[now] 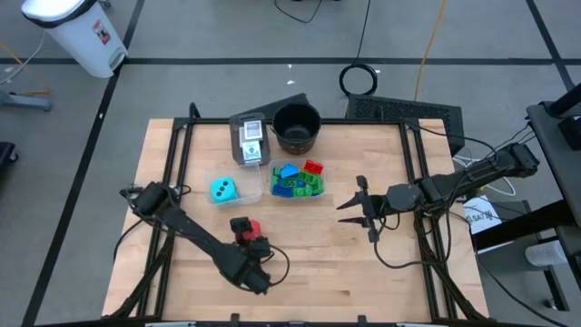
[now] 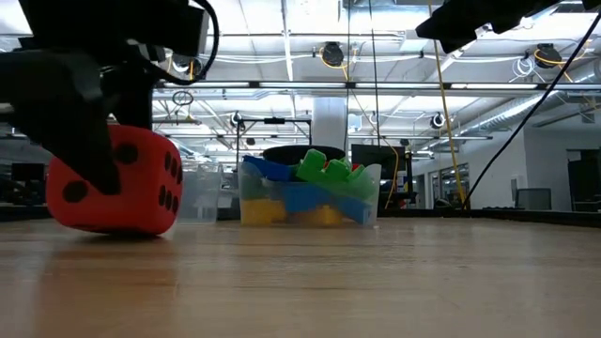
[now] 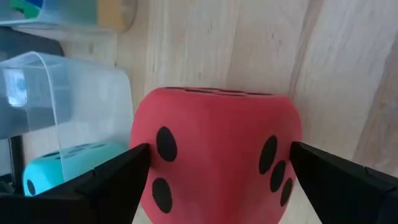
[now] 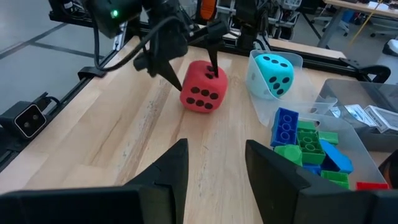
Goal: Pick & Place Toys
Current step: Put the red dice into the left transparent bin
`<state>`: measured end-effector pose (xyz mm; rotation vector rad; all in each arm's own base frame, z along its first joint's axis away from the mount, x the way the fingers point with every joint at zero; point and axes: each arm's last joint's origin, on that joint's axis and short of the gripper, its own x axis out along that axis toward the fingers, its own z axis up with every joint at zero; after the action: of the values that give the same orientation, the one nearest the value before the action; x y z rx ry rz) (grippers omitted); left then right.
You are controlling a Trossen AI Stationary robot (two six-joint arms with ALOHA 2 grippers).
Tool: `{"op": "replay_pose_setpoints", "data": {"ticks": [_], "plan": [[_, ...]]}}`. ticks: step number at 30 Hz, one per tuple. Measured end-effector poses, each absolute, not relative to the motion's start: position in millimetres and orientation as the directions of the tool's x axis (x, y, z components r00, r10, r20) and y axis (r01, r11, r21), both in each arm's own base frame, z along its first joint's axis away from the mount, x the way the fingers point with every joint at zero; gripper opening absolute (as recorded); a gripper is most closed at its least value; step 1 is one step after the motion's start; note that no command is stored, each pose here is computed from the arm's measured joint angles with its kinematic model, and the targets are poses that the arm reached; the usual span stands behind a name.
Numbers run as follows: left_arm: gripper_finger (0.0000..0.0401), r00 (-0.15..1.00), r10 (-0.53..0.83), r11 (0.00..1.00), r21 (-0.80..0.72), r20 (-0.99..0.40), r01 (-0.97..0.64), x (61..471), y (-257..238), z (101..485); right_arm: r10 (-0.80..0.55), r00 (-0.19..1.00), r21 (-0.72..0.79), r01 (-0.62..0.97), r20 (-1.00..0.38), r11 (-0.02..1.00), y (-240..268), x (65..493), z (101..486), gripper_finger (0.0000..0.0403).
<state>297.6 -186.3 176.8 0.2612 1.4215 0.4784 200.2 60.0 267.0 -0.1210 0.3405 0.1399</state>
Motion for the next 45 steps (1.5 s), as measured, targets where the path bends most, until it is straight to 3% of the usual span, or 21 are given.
{"op": "replay_pose_setpoints", "data": {"ticks": [5,12,23,28,38,45], "plan": [[0.0369,0.036,0.468,0.872,0.455,-0.883,-0.178,302.4,-183.8,166.4,0.116,0.933,-0.094,-0.157,-0.340,0.983,60.0,200.2,267.0,0.0130],[0.0252,0.020,0.445,0.876,0.430,-0.896,-0.218,303.8,-182.5,164.9,0.117,0.933,-0.081,-0.153,-0.340,0.985,60.0,200.2,267.0,0.0130],[0.0247,0.019,0.425,0.892,0.415,-0.905,-0.181,304.0,-180.8,172.9,0.118,0.933,-0.080,-0.154,-0.340,0.985,60.1,200.2,267.0,0.0130],[0.0233,-0.004,0.415,0.896,0.409,-0.910,-0.174,304.0,-173.8,202.9,0.117,0.933,-0.083,-0.153,-0.340,0.985,60.0,200.2,267.0,0.0130],[0.0164,0.110,0.556,0.825,0.532,-0.824,-0.190,291.7,-132.6,280.4,0.117,0.933,-0.083,-0.154,-0.340,0.985,60.0,200.2,267.0,0.0130],[0.0146,0.123,0.647,0.759,0.618,-0.753,-0.205,290.9,-86.5,299.5,0.118,0.933,-0.082,-0.155,-0.341,0.985,60.1,200.2,267.0,0.0130]]}}
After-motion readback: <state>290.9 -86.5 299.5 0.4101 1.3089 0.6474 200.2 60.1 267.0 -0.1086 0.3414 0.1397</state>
